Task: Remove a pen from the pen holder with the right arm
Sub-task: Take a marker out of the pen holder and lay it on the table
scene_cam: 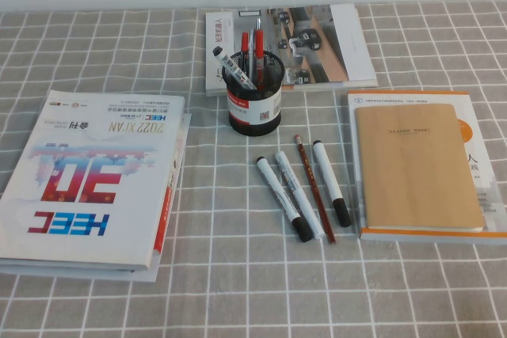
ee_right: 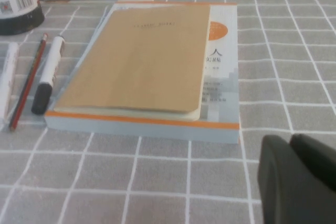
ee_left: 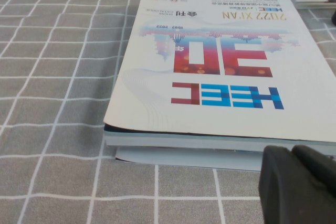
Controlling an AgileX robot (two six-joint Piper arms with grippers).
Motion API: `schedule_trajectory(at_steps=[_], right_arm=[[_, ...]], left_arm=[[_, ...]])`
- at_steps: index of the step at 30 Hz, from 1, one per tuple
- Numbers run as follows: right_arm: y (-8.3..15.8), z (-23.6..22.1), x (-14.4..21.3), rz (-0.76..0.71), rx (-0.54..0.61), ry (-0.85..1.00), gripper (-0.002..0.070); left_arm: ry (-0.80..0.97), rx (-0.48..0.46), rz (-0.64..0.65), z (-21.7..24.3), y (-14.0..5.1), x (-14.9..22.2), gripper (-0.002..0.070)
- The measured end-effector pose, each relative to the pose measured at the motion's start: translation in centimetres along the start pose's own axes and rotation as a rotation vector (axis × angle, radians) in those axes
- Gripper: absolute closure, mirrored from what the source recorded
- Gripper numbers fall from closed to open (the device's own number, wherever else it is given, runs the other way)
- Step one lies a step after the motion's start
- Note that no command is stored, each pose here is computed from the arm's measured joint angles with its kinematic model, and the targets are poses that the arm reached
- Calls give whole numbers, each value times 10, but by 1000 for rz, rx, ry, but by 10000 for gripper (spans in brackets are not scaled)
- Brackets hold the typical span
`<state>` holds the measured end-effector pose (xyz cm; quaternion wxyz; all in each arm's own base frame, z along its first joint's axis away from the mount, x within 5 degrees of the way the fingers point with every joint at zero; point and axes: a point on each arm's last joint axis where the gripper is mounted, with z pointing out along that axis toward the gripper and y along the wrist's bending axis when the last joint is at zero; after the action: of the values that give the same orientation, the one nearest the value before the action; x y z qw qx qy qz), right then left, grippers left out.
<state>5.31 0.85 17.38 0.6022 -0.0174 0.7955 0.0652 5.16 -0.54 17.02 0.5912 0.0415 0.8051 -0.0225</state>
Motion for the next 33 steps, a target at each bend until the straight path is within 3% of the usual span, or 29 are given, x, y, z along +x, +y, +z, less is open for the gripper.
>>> schedule_trajectory(at_steps=[6,14,21,27,33], right_arm=[[3,-1,-10,135,-35,-103,689],[2,-3,-25,460,-83,-267,689],[0,-4,-27,495,-80,-297,689],[7,-5,-27,492,-124,-202,689],[19,-9,-62,444,-176,-45,689]], left_arm=[[0,0,0,0,0,0,680],[0,0,0,0,0,0,680],[0,0,0,0,0,0,680],[0,0,0,0,0,0,680],[0,0,0,0,0,0,680]])
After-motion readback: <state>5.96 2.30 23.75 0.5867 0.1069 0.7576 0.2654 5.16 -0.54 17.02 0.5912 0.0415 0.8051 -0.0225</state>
